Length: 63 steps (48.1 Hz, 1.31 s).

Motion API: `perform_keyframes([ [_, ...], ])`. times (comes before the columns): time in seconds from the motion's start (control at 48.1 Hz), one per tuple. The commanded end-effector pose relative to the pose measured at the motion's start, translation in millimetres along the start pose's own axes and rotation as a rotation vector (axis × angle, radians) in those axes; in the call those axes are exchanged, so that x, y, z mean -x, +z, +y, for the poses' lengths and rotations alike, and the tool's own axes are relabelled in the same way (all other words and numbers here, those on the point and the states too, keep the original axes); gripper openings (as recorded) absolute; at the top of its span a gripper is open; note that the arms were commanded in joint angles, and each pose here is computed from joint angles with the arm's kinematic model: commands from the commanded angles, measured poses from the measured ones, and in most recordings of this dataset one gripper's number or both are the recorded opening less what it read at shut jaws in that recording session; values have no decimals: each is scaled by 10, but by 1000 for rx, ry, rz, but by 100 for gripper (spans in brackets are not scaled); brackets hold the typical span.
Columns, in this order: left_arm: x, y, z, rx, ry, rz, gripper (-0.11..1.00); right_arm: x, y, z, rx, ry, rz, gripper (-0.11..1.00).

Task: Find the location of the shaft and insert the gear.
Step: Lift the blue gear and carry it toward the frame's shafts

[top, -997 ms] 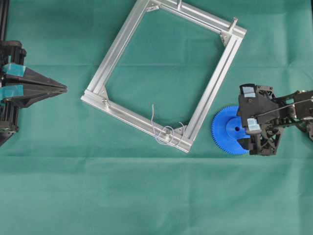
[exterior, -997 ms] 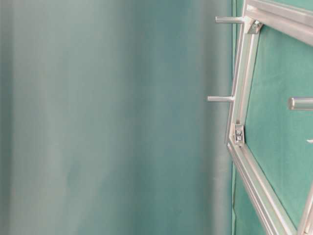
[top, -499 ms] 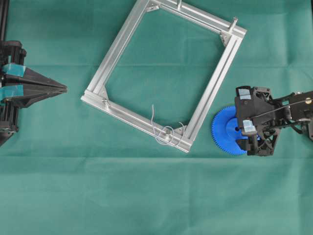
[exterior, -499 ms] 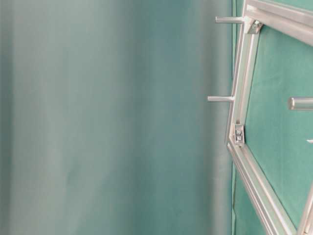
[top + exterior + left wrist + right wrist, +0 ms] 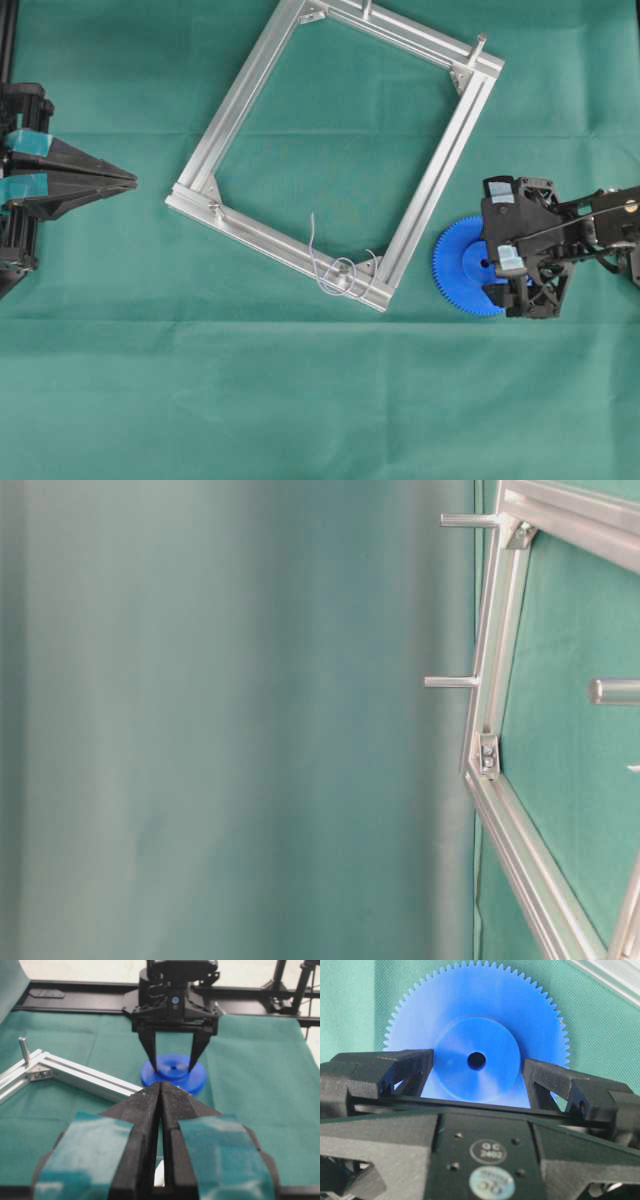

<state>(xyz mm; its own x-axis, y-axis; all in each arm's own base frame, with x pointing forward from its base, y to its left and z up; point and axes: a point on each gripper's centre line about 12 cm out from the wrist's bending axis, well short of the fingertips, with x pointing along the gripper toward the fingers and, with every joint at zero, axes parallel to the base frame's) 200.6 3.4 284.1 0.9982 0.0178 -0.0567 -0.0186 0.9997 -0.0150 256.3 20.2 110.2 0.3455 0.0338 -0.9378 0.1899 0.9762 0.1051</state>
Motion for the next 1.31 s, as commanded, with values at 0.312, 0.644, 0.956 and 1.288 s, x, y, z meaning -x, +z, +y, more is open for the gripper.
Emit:
perform_keyframes([
  [0.312,-18,78,5,3,3,-20,1,15,27,7,0,4,-16,81],
  [0.644,-20,75,5,3,3,-18,1,4,26,12,0,3,-9,69],
  [0.956,-18,78,5,3,3,-20,1,16,47,17,1,4,-13,69],
  [1.288,-18,78,5,3,3,-20,1,242,211,68,5,-5,18,69],
])
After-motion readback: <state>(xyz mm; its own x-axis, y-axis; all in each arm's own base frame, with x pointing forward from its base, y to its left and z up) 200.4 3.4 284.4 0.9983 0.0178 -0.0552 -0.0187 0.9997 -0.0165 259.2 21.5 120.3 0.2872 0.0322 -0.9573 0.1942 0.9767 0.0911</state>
